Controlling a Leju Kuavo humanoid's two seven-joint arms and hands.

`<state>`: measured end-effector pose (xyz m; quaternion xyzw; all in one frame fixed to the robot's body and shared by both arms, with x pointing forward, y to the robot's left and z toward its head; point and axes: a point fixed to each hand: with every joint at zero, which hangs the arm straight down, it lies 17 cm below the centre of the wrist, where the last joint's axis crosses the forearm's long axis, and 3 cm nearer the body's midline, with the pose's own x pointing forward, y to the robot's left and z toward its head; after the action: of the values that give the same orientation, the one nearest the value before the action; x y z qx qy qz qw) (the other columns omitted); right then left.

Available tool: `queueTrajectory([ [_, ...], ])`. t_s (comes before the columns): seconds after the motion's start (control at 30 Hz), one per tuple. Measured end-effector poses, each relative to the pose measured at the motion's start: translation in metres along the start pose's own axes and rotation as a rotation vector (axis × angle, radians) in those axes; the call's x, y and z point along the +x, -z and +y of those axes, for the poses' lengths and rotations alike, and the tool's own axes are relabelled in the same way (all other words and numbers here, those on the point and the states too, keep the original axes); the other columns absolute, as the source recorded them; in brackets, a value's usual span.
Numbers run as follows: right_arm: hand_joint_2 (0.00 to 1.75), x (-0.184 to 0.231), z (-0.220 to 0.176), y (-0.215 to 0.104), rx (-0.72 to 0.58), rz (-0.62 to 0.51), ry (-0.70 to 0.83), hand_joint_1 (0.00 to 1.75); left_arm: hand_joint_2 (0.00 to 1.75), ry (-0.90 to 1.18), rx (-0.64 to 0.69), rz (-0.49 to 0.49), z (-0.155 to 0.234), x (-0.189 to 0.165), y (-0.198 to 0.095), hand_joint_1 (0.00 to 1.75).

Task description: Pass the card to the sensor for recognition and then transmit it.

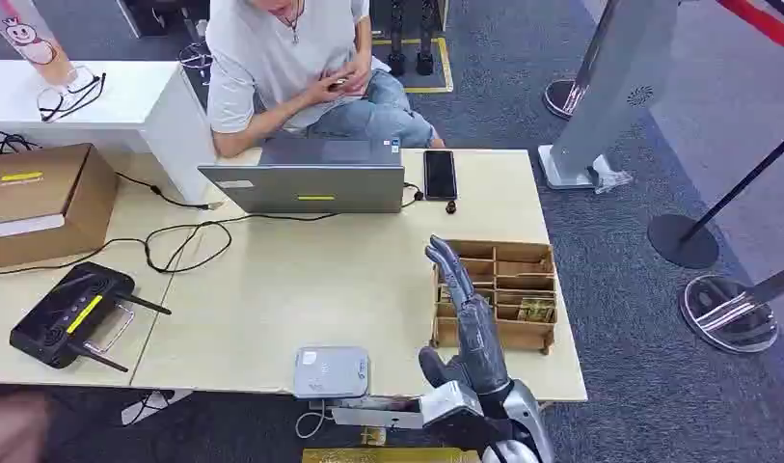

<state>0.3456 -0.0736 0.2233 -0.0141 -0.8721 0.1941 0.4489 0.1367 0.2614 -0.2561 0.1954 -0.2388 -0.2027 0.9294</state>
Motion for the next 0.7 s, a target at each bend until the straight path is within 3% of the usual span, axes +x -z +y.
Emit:
queueTrajectory([
  [0.7, 0.00, 0.0020, -0.0003, 0.0005, 0.010, -0.002, -0.017, 0.00, 0.00, 0.011, -0.005, -0.006, -0.0020, -0.0037, -0.0019, 0.00],
])
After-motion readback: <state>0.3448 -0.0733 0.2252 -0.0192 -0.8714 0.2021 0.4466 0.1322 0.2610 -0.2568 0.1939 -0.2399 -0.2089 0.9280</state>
